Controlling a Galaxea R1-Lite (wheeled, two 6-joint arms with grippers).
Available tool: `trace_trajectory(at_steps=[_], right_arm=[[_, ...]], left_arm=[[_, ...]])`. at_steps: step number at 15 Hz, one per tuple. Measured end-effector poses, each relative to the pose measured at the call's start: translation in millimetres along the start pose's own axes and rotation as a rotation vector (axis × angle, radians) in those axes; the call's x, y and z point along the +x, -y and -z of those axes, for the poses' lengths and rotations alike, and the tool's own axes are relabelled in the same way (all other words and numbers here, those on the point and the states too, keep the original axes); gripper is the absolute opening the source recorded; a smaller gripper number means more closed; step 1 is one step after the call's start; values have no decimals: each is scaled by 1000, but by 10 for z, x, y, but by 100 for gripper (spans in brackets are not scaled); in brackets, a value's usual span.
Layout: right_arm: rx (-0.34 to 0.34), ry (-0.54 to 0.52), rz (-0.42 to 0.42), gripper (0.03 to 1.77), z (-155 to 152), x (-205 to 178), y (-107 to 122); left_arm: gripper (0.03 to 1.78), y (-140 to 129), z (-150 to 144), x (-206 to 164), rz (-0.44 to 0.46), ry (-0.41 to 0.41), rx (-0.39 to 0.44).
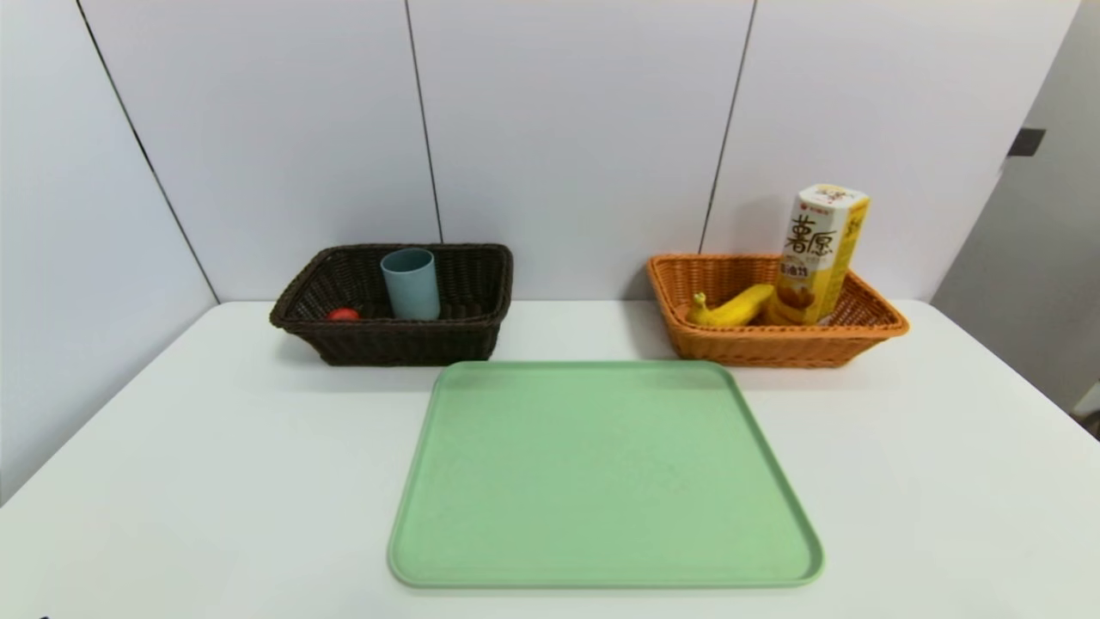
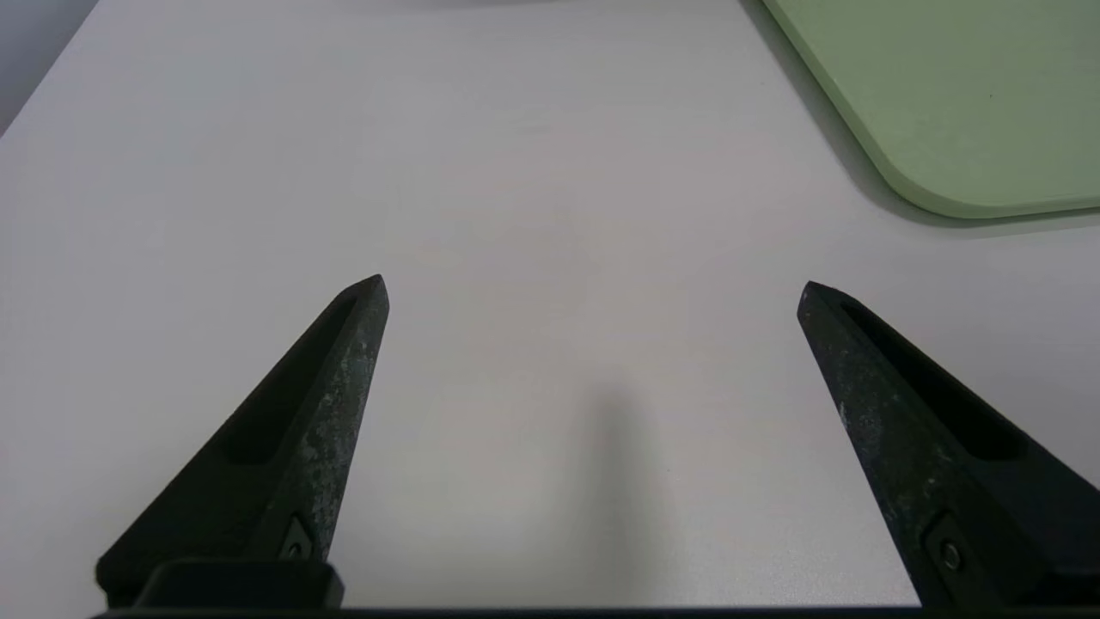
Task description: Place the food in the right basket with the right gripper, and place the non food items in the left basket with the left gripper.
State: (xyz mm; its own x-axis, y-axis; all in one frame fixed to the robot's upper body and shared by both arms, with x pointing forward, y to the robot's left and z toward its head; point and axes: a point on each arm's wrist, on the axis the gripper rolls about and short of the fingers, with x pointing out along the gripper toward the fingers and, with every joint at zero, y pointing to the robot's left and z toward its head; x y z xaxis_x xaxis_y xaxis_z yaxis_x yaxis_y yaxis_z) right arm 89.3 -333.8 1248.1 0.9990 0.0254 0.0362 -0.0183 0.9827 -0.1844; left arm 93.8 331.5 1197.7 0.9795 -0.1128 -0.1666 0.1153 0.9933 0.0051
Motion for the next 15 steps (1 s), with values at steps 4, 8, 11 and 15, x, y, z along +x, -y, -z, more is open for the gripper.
trace_trajectory(at_steps=[4,8,11,15], right_arm=[[-33,-56,27,170,307,43,-43],[-41,-140,13,170,431,39,-65],[-44,-229,-4,170,522,22,-83],[-23,-310,-20,170,604,0,-101]], left_arm=[[169,1,35,-33,-14,11,-1],[169,6,59,-87,-38,65,-6],[169,11,73,-126,-41,110,-33],[169,20,103,-188,-38,182,-62]])
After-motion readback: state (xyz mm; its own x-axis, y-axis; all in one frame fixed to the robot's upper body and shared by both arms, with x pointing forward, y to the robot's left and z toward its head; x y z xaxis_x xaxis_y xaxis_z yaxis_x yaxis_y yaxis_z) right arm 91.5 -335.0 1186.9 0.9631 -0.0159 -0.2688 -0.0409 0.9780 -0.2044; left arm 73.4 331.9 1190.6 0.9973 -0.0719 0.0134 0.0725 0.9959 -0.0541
